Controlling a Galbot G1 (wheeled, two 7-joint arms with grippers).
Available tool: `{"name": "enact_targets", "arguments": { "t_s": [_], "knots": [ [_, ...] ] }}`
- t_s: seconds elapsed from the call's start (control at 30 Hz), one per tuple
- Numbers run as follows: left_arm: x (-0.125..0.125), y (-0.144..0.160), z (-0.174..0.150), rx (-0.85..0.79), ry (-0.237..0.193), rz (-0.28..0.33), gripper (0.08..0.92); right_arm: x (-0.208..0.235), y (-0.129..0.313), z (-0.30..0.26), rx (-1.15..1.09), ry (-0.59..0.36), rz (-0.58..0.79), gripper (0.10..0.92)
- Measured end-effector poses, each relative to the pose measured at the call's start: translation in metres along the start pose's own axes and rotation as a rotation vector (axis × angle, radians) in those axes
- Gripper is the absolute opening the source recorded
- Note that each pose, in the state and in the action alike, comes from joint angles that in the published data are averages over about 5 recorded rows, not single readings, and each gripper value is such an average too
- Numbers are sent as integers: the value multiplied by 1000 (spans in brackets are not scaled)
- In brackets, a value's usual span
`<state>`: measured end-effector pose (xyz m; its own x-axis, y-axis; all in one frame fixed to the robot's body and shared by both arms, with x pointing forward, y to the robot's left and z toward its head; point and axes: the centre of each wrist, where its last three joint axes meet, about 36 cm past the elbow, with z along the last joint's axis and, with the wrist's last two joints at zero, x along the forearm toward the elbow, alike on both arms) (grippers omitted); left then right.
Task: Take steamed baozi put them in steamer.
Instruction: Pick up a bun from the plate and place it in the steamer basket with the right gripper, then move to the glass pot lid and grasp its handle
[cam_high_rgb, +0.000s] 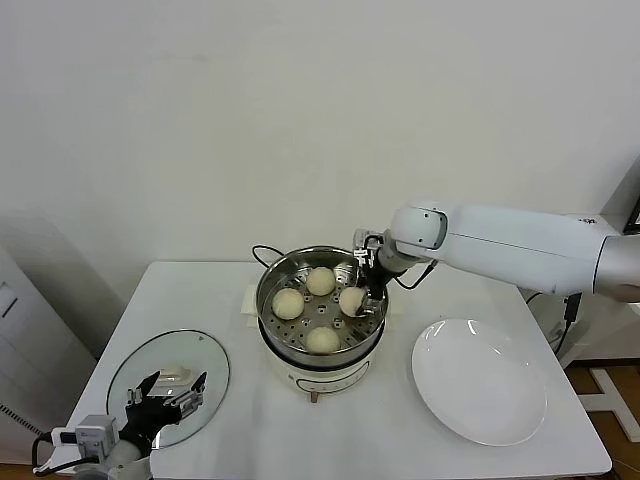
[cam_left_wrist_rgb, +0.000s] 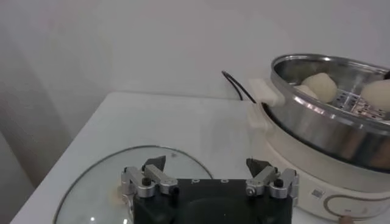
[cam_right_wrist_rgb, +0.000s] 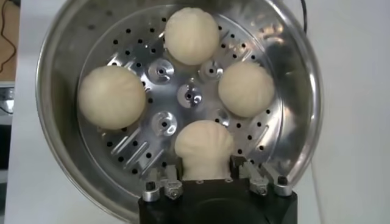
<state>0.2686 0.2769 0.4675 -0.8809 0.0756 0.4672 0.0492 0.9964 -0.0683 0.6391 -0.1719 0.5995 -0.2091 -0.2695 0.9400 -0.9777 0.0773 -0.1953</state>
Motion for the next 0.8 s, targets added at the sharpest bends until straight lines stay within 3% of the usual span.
{"name": "enact_targets", "arguments": {
  "t_s": [0.17,0.37,0.53,0.8],
  "knots": [
    [0,0,0,2,0,-1,823,0,-1,2,-18,-14,1,795],
    [0,0,0,7,-2,-4,823,14,-5,4,-53,-85,-2,822],
    [-1,1,-2,12,-10,-12,823,37,-9,23,-125,-208,23,823],
    [-4,1,-5,3,-25,-21,823,60,-2,86,-282,-488,162,823]
  ]
}}
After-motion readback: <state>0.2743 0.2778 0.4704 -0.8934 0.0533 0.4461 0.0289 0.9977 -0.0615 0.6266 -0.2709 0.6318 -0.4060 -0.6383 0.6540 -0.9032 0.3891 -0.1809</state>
